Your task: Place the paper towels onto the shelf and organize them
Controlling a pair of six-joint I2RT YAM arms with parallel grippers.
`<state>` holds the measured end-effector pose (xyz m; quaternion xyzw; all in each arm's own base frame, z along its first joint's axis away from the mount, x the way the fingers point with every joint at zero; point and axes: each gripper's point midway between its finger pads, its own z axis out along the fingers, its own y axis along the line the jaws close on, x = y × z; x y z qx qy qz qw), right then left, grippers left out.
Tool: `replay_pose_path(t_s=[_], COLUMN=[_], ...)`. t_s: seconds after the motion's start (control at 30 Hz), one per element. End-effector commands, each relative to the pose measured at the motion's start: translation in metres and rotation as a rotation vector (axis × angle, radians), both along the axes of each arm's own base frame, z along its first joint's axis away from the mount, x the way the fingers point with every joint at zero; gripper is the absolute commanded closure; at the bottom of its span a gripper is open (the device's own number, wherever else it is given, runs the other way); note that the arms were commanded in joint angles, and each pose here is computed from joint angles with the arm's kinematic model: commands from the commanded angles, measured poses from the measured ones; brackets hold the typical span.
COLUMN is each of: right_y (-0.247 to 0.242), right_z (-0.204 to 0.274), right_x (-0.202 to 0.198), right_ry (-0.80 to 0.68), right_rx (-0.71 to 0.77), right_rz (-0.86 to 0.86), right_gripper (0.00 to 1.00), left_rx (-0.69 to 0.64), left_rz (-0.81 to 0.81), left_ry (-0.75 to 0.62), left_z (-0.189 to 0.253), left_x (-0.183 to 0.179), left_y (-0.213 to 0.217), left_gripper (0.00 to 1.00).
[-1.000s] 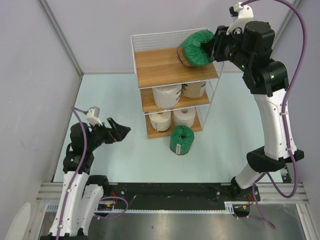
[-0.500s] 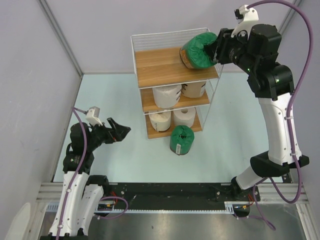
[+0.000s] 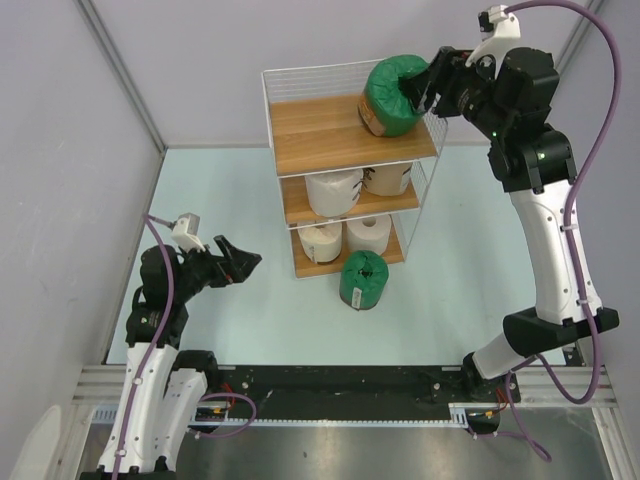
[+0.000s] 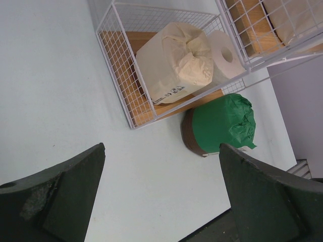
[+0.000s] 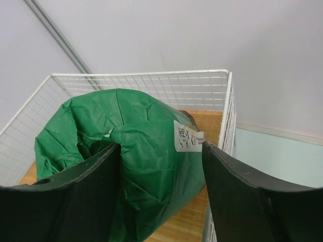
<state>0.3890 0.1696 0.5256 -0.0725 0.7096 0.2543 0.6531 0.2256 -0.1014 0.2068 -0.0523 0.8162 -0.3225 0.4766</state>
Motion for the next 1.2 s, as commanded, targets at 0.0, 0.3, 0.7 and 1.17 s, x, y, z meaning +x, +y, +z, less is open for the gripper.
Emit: replay_pose_path(t_s=[0.0,0.3,0.7,1.17], right_y=[-0.001,0.010,0.026,0.006], right_z=[0.022,0.021,0.017,0.025], right_x=[0.000,0.004,-0.013,-0.021], right_ry=[-0.060,-0.060,-0.076,-0.108], right_rx=[0.091,0.180,0.152,0.228], right_rz=[0.052,0.254,0.476,0.502], right_gripper=[0.32,0.32,0.31,0.29], left_rx=[-0.007,-0.007,-0.008,0.000], left_rz=[-0.022,-0.022,-0.021,-0.011], left_ry=[-0.032,-0.036,-0.026,-0.024], left_z=[0.007,0.008,0.005,0.005], left_x=[-0.001,-0.001,0.001,0.001], left_y=[-0.003,-0.003,-0.003,-0.001], left_gripper=[0.00,0.00,0.00,0.00])
